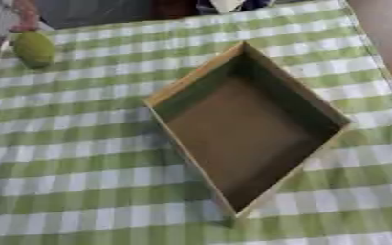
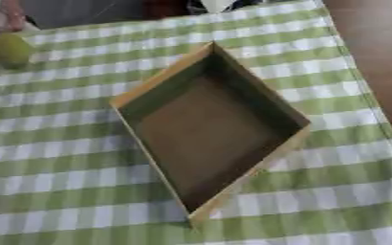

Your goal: Pick up objects on the table and place them in the box.

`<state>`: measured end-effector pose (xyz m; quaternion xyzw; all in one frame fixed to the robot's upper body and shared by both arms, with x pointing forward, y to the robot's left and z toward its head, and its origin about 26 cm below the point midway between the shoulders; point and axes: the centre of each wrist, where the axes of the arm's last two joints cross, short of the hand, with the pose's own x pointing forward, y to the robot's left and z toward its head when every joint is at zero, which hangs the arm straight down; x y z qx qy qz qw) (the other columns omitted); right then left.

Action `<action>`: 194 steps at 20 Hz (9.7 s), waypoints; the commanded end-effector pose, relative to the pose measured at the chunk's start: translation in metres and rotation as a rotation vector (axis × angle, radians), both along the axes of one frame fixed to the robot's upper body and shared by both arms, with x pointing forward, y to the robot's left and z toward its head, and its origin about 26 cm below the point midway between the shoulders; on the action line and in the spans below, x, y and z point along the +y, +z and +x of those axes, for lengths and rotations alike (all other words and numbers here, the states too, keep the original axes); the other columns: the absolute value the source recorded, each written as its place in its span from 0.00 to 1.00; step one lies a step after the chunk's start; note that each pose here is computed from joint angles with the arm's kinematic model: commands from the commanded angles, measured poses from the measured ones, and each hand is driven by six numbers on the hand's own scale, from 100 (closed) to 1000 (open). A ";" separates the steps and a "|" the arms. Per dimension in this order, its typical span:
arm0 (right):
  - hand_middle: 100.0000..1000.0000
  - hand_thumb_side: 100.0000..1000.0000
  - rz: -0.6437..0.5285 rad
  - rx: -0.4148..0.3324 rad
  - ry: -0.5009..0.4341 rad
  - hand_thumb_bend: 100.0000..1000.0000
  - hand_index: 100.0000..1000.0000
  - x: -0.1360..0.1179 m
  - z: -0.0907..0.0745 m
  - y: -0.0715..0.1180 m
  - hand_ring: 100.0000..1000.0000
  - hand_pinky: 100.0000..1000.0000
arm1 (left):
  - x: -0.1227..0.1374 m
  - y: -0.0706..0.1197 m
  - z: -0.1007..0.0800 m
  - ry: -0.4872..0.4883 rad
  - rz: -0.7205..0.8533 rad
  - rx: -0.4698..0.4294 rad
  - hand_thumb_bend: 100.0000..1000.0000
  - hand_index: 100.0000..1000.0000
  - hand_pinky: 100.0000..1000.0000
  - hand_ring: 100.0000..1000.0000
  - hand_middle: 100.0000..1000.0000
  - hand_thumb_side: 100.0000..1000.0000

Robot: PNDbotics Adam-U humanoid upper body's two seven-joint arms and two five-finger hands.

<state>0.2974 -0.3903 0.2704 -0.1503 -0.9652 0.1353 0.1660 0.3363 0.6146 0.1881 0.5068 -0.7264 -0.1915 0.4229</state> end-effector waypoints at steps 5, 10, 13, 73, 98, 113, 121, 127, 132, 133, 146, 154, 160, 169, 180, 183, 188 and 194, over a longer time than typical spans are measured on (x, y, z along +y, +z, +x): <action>0.52 0.36 -0.024 -0.037 0.005 0.00 0.69 0.001 -0.004 0.014 0.75 0.80 | -0.003 0.025 0.009 -0.041 0.014 -0.078 0.00 0.99 1.00 1.00 0.93 0.58; 0.52 0.36 -0.034 -0.049 0.012 0.00 0.69 0.002 -0.003 0.018 0.75 0.80 | -0.009 0.029 0.017 -0.082 0.015 -0.071 0.00 0.98 1.00 1.00 0.93 0.58; 0.52 0.36 -0.031 -0.051 0.020 0.00 0.69 0.004 -0.003 0.018 0.75 0.80 | -0.013 0.028 0.020 -0.101 0.027 -0.042 0.00 0.98 1.00 1.00 0.94 0.58; 0.50 0.45 -0.023 -0.028 0.040 0.00 0.69 0.006 0.005 0.018 0.76 0.81 | 0.019 -0.002 -0.027 0.144 -0.015 -0.140 0.00 0.94 1.00 1.00 0.91 0.01; 0.50 0.49 -0.011 -0.032 0.080 0.00 0.68 0.011 0.009 0.020 0.77 0.82 | -0.014 0.018 0.020 0.024 -0.004 -0.171 0.01 0.96 1.00 1.00 0.92 0.18; 0.49 0.49 -0.012 -0.004 0.097 0.00 0.68 0.008 0.018 0.012 0.77 0.82 | 0.003 0.011 -0.002 0.132 -0.047 -0.274 0.00 0.93 0.86 0.99 0.81 0.22; 0.48 0.49 0.000 0.014 0.094 0.00 0.68 0.005 0.020 0.005 0.77 0.82 | 0.001 0.013 0.001 0.183 -0.149 -0.424 0.00 0.68 0.64 0.80 0.56 0.04; 0.48 0.49 0.007 0.021 0.090 0.00 0.68 0.004 0.021 0.003 0.77 0.82 | -0.003 0.017 0.006 0.200 -0.199 -0.502 0.00 0.55 0.53 0.71 0.44 0.16; 0.48 0.49 0.010 0.026 0.085 0.00 0.68 0.003 0.022 0.001 0.77 0.82 | -0.003 0.018 0.007 0.224 -0.218 -0.554 0.00 0.40 0.49 0.66 0.39 0.06; 0.48 0.49 0.011 0.027 0.084 0.00 0.68 0.003 0.022 0.001 0.77 0.82 | -0.003 0.019 0.007 0.228 -0.219 -0.566 0.00 0.37 0.48 0.65 0.39 0.04; 0.48 0.49 0.025 0.038 0.076 0.00 0.68 0.003 0.020 -0.001 0.77 0.81 | -0.018 0.046 0.029 0.121 -0.185 -0.634 0.00 0.38 0.48 0.61 0.36 0.00; 0.48 0.49 0.033 0.050 0.071 0.00 0.68 0.005 0.019 -0.002 0.77 0.81 | -0.013 0.048 0.023 0.130 -0.153 -0.631 0.00 0.32 0.46 0.57 0.31 0.00; 0.48 0.49 0.037 0.054 0.066 0.00 0.67 0.006 0.017 -0.001 0.77 0.81 | -0.020 0.065 0.032 0.076 -0.098 -0.648 0.00 0.32 0.44 0.55 0.30 0.00; 0.48 0.49 0.041 0.060 0.060 0.00 0.67 0.006 0.015 -0.001 0.76 0.81 | -0.052 0.126 0.054 -0.120 0.022 -0.698 0.12 0.32 0.40 0.52 0.29 0.00; 0.48 0.49 0.068 0.050 0.086 0.00 0.67 0.018 0.012 0.002 0.75 0.80 | -0.174 0.187 0.101 -0.441 0.209 -0.674 0.34 0.33 0.39 0.50 0.31 0.00; 0.48 0.49 0.087 0.044 0.097 0.00 0.67 0.023 0.011 0.005 0.75 0.80 | -0.213 0.194 0.106 -0.461 0.205 -0.662 0.33 0.33 0.39 0.50 0.31 0.00; 0.48 0.49 0.144 0.050 0.078 0.00 0.67 0.026 0.008 0.004 0.75 0.80 | -0.261 0.197 0.104 -0.449 0.189 -0.622 0.34 0.33 0.38 0.50 0.30 0.00; 0.52 0.52 0.261 0.063 0.028 0.00 0.70 0.030 0.006 0.006 0.79 0.81 | -0.303 0.187 0.105 -0.457 0.253 -0.577 0.40 0.34 0.38 0.49 0.31 0.00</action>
